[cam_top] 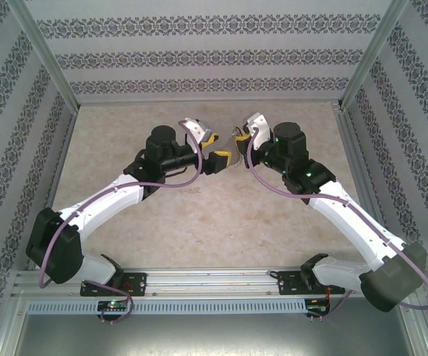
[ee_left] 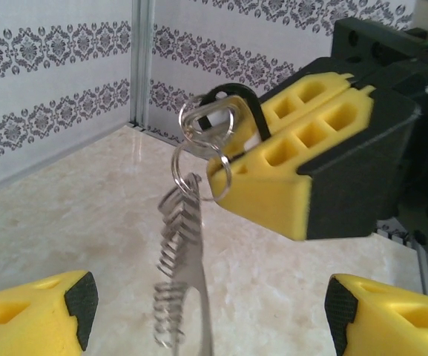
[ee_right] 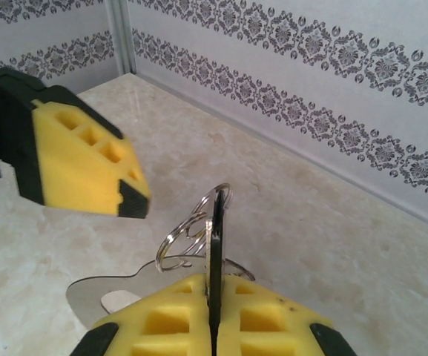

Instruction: Put the keys on the keyring

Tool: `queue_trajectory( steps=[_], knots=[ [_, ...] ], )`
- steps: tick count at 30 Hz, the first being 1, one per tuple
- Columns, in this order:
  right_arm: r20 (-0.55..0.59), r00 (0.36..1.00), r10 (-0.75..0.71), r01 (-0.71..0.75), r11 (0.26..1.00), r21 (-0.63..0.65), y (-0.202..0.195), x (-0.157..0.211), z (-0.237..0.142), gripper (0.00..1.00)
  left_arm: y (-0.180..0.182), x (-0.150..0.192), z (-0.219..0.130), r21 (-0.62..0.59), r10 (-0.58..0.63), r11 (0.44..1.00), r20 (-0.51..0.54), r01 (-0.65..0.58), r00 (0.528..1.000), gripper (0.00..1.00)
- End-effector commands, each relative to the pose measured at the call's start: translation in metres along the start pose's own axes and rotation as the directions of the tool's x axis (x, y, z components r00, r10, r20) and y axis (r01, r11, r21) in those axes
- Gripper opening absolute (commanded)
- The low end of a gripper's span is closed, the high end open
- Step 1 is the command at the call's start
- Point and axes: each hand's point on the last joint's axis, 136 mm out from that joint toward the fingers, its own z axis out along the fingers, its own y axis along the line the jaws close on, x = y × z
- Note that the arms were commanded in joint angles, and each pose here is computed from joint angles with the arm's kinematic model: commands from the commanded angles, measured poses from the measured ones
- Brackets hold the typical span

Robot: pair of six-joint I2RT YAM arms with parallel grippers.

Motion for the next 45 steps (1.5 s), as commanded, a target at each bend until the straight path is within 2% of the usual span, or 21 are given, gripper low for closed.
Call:
queue_trajectory(
  steps=[1, 7, 10, 12, 15, 21, 25, 32, 40, 45],
  knots=[
    [0.049, 0.999, -0.014, 0.015, 1.0, -0.02, 0.006, -0.022, -0.005, 0.0, 0.002, 0.005, 0.011, -0.018, 0.046, 0.999, -0.037, -0.047, 0.998, 0.81],
    [0.037, 0.999, -0.023, 0.024, 0.999, -0.041, 0.013, -0.02, -0.006, 0.0, 0.007, 0.005, 0.024, -0.041, 0.063, 0.997, -0.043, -0.065, 0.997, 0.81],
    [0.029, 0.999, -0.027, 0.029, 0.999, -0.046, 0.015, -0.018, -0.005, 0.0, 0.01, 0.007, 0.03, -0.052, 0.075, 0.996, -0.052, -0.078, 0.996, 0.73],
    [0.023, 0.999, -0.028, 0.03, 0.998, -0.049, 0.015, -0.016, -0.004, 0.0, 0.012, 0.009, 0.034, -0.061, 0.082, 0.994, -0.059, -0.086, 0.995, 0.62],
    [0.021, 0.999, -0.033, 0.034, 0.998, -0.043, 0.015, -0.014, -0.006, 0.0, 0.015, 0.014, 0.04, -0.076, 0.089, 0.993, -0.071, -0.094, 0.994, 0.36],
    [0.015, 0.999, -0.036, 0.036, 0.999, -0.022, 0.012, -0.009, -0.011, 0.0, 0.018, 0.019, 0.051, -0.105, 0.109, 0.988, -0.072, -0.117, 0.991, 0.0],
    [0.01, 1.0, -0.029, 0.029, 1.0, 0.0, 0.008, -0.004, -0.016, 0.0, 0.025, 0.015, 0.052, -0.168, 0.136, 0.975, -0.053, -0.144, 0.989, 0.0],
    [-0.013, 1.0, -0.009, 0.01, 0.999, 0.036, 0.002, 0.011, -0.018, 0.0, 0.044, -0.004, 0.036, -0.332, 0.196, 0.929, 0.064, -0.164, 0.979, 0.0],
    [-0.024, 1.0, 0.004, -0.002, 0.996, 0.085, -0.007, 0.019, -0.016, 0.0, 0.039, -0.018, 0.025, -0.405, 0.291, 0.889, 0.143, -0.212, 0.946, 0.0],
    [-0.019, 1.0, 0.018, -0.016, 0.991, 0.133, -0.016, 0.02, -0.015, 0.0, 0.032, -0.028, 0.016, -0.417, 0.318, 0.885, 0.21, -0.209, 0.925, 0.0]
  ],
)
